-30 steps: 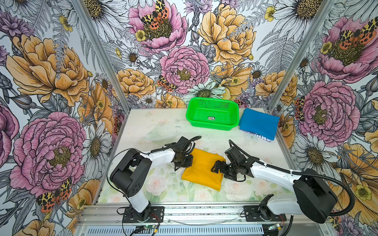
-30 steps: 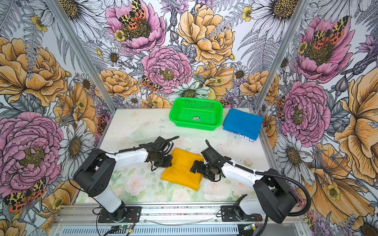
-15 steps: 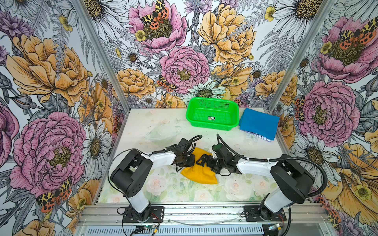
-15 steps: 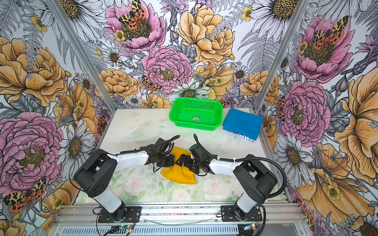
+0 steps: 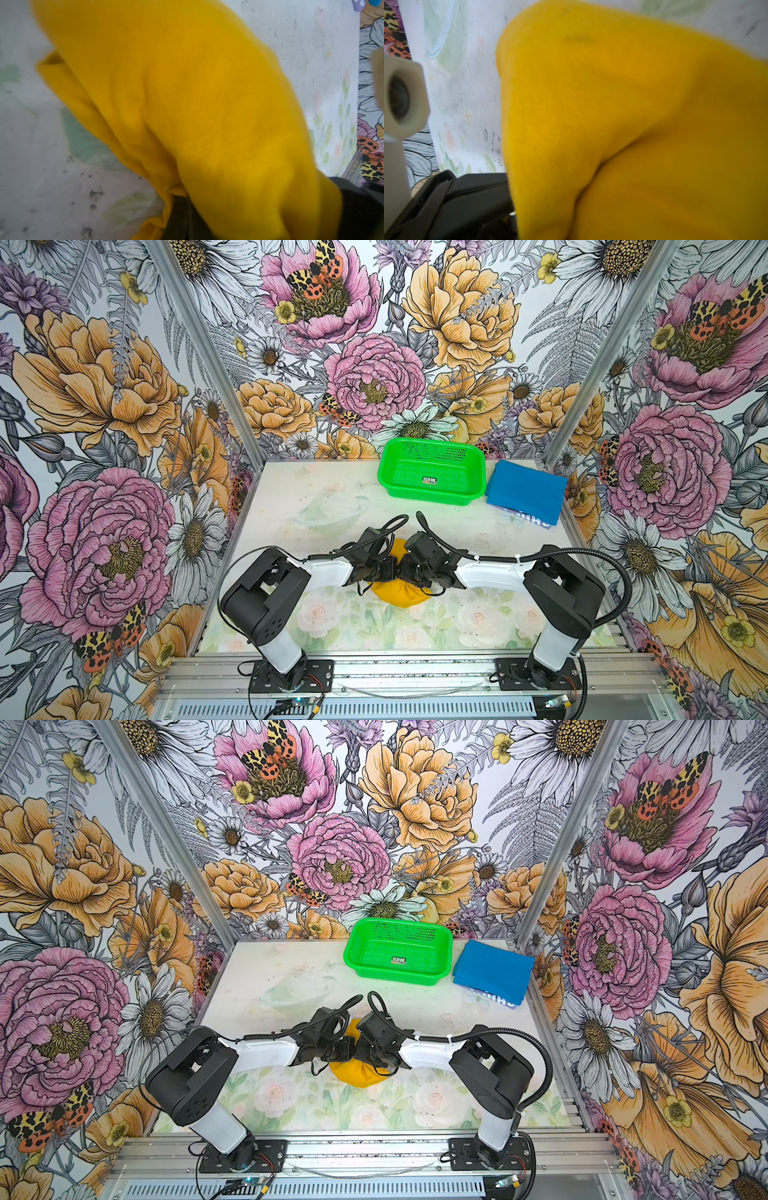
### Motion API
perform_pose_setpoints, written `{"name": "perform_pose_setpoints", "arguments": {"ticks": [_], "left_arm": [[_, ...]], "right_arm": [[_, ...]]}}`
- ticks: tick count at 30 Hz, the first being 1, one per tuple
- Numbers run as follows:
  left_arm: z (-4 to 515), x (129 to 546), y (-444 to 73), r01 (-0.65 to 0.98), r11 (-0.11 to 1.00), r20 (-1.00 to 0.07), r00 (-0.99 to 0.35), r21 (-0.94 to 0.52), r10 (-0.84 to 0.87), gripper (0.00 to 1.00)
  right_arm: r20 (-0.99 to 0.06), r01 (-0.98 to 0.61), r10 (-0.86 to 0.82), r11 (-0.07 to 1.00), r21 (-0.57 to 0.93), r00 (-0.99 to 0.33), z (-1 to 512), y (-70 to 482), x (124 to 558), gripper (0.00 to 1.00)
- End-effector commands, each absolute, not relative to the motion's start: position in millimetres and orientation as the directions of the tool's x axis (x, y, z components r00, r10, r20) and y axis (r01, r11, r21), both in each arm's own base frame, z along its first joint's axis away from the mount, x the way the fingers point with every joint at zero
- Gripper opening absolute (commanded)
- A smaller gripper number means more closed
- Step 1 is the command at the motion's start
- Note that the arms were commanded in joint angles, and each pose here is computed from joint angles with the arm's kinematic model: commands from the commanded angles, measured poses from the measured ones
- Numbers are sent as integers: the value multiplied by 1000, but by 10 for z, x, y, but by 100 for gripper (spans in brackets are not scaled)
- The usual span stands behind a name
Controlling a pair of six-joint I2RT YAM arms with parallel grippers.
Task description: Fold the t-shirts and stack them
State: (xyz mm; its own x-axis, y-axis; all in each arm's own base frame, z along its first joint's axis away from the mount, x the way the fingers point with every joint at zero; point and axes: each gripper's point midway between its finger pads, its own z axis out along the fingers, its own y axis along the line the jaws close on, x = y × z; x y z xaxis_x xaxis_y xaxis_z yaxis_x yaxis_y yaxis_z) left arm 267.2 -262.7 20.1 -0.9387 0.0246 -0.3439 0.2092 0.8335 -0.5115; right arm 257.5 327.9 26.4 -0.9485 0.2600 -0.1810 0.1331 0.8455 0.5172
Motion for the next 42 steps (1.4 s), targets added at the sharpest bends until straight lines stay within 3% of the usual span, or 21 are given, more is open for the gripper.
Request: {"name": "perform_pose_setpoints", "arguments": {"ticks": [1, 2, 4, 5, 7, 9, 18, 27, 36, 42], "left_arm": [[-207, 2158, -2205, 101, 906, -125, -991, -410, 54, 2], [-174, 2197, -2121, 82, 916, -129, -991, -393, 33, 13], [-84, 2303, -1908, 34, 940, -142, -990, -341, -16, 53], [-39, 2346, -1828, 12, 944, -148, -988, -328, -39, 66], [76, 2446, -1689, -30, 946, -164, -983, -323, -87, 80], [182, 2528, -1592, -66, 940, -188, -973, -334, -135, 86], [372, 2676, -1453, -105, 930, -251, -947, -351, -202, 90], [393, 2716, -1468, -95, 926, -270, -941, -365, -203, 91], [449, 2764, -1468, -88, 924, -287, -936, -373, -205, 91], [480, 2788, -1448, -83, 923, -299, -932, -376, -206, 91]], "right_arm": [[-118, 156, 185, 963, 221, -976, -361, 2751, 2214, 22], [-124, 149, 175, 970, 193, -977, -356, 2695, 2206, 18], [-142, 126, 143, 985, 121, -980, -327, 2549, 2207, 13], [-148, 114, 125, 990, 85, -981, -311, 2484, 2210, 11], [-178, 78, 82, 997, 29, -981, -235, 2363, 2259, 4], [-218, 51, 49, 999, -3, -975, -117, 2274, 2337, 0], [-445, 7, 21, 999, 33, -895, 765, 1768, 2864, 0], [-646, 149, 172, 985, 90, -744, 1778, 694, 3315, 0], [-638, 256, 297, 954, 159, -711, 2033, -253, 4313, 0], [-612, 263, 386, 922, 285, -690, 1979, -665, 5101, 0]]}}
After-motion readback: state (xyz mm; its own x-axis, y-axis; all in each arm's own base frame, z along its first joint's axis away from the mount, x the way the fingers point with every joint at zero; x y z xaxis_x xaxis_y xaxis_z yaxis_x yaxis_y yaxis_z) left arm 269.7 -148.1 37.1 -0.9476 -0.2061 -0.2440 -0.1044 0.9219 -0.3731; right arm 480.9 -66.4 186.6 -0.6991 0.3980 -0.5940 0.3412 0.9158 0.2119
